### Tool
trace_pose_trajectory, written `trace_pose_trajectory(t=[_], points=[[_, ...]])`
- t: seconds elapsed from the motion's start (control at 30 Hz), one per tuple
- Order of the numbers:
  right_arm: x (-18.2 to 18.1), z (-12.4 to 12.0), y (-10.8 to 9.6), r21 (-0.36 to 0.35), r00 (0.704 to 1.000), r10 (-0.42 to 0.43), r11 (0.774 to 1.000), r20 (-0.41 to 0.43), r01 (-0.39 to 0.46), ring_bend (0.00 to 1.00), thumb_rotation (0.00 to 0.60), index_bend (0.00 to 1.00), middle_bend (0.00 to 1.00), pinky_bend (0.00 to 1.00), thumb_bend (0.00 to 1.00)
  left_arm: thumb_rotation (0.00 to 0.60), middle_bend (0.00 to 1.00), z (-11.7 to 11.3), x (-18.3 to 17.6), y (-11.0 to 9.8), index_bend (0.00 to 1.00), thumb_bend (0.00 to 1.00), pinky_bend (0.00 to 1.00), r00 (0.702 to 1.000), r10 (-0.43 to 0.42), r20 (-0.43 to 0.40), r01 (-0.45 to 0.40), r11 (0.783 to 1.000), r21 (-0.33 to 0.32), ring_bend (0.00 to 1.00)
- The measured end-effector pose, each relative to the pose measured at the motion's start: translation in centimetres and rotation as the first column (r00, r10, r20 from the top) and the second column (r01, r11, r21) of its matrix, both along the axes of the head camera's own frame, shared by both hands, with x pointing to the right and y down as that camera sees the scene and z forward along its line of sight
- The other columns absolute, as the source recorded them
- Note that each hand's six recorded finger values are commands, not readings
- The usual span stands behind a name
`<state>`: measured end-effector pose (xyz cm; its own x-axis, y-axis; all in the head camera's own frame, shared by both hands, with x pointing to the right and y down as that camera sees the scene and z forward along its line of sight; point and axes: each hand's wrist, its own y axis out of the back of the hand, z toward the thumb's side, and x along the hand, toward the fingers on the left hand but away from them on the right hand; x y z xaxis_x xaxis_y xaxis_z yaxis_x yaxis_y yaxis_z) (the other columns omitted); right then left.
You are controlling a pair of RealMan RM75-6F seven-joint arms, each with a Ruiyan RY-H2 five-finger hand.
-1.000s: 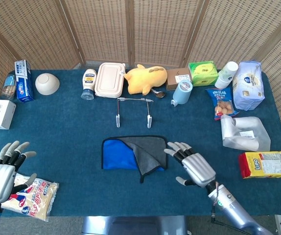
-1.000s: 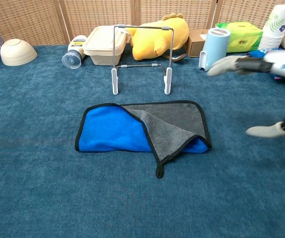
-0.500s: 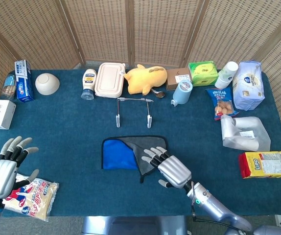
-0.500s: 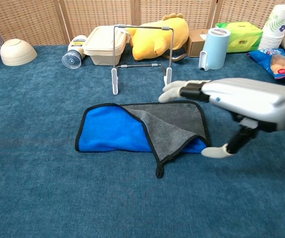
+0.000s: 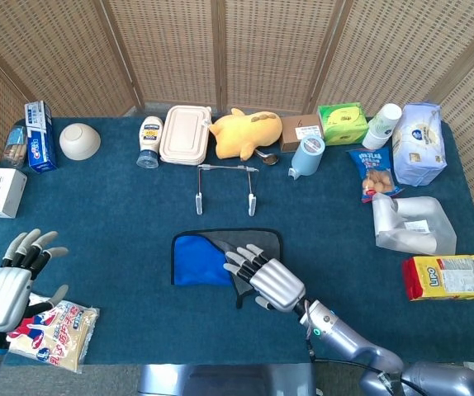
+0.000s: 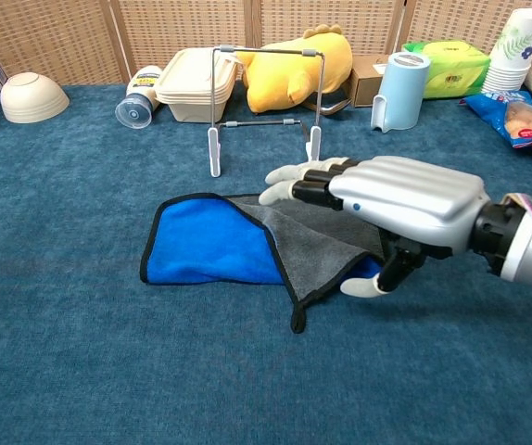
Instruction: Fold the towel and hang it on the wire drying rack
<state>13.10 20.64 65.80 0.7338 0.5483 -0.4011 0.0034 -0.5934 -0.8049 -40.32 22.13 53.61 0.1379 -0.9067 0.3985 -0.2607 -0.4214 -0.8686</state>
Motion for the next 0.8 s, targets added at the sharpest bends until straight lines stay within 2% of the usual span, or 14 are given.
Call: trace_pose_trajectory(t=[0.37, 0.8], points=[[-0.5, 2.0, -0.3, 0.056, 0.999, -0.053, 0.997, -0.011, 0.054, 0.00, 0.600, 0.09, 0.04, 0.00, 0.22, 0.600, 0.15, 0.0, 0.0, 0.2, 0.27, 0.37, 0.00, 1.000, -0.009, -0.002, 0.009, 1.000, -0.011, 0.00], [0.1, 2.8, -0.3, 0.069, 0.998, -0.068, 0.995, -0.019, 0.069, 0.00, 0.600, 0.09, 0.04, 0.00, 0.21, 0.600, 0.15, 0.3, 0.5, 0.1, 0.27, 0.37, 0.00, 1.000, -0.006, -0.015, 0.006, 1.000, -0.015, 0.00]])
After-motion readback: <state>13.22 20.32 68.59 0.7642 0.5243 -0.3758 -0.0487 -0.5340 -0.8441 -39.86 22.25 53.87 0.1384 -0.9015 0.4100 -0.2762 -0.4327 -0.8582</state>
